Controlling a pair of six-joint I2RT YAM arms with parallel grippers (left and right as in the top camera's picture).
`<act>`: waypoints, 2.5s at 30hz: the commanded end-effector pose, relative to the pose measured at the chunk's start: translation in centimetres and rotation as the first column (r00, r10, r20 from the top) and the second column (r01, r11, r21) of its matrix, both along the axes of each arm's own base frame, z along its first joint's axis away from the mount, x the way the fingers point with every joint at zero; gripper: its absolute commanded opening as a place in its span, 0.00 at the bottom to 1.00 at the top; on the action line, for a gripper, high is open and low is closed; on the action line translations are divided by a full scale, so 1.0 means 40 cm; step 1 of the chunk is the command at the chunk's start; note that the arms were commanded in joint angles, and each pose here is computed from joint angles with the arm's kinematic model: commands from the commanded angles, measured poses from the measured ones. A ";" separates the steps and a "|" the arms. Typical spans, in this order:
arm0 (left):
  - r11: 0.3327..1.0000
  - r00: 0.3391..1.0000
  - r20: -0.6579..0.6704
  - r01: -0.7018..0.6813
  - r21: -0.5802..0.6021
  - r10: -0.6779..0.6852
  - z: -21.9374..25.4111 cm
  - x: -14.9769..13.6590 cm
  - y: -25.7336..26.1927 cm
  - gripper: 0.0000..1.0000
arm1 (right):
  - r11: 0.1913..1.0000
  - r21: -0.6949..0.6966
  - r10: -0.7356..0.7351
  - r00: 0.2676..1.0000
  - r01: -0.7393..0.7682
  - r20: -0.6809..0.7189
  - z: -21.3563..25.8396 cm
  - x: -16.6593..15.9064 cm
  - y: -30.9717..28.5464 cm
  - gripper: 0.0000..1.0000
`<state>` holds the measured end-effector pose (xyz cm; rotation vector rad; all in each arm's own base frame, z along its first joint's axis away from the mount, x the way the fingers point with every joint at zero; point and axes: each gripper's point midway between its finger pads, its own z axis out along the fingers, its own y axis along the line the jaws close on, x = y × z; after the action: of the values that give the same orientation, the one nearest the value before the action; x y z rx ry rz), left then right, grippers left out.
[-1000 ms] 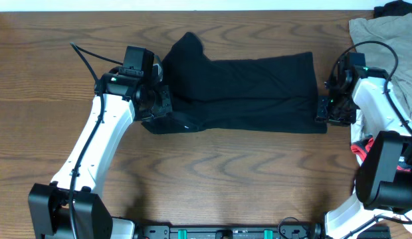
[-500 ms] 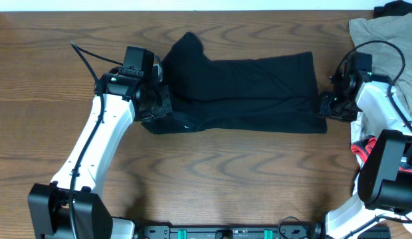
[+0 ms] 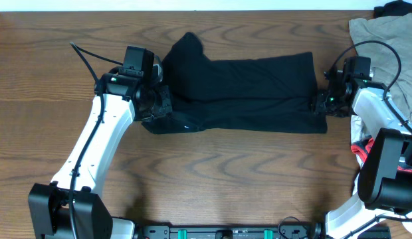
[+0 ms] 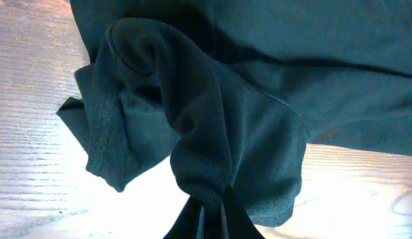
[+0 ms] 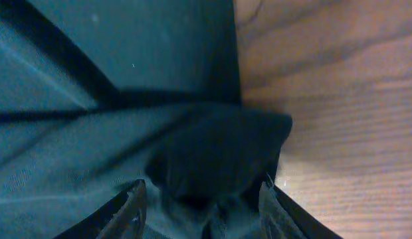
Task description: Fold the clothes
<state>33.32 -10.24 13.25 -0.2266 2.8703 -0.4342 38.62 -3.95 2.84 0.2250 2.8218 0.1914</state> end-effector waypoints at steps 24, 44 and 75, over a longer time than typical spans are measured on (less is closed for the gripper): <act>1.000 1.000 0.005 0.005 0.011 -0.005 -0.002 0.004 0.004 0.06 | 1.000 -0.009 0.017 0.998 -0.018 -0.053 -0.062 -0.020 0.043 0.01; 0.994 0.725 0.686 0.013 -0.111 0.067 0.679 -0.011 0.040 0.06 | 0.988 -0.141 0.013 0.881 0.061 0.474 0.763 -0.042 -0.002 0.01; 0.991 0.590 0.801 0.022 -0.136 0.097 0.855 -0.089 0.057 0.05 | 0.972 -0.206 -0.010 0.903 0.109 0.430 0.852 -0.093 -0.032 0.01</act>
<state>24.37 -7.96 51.27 -0.0220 1.7865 -0.6007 31.92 -4.44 40.69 0.1707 2.2542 -0.0780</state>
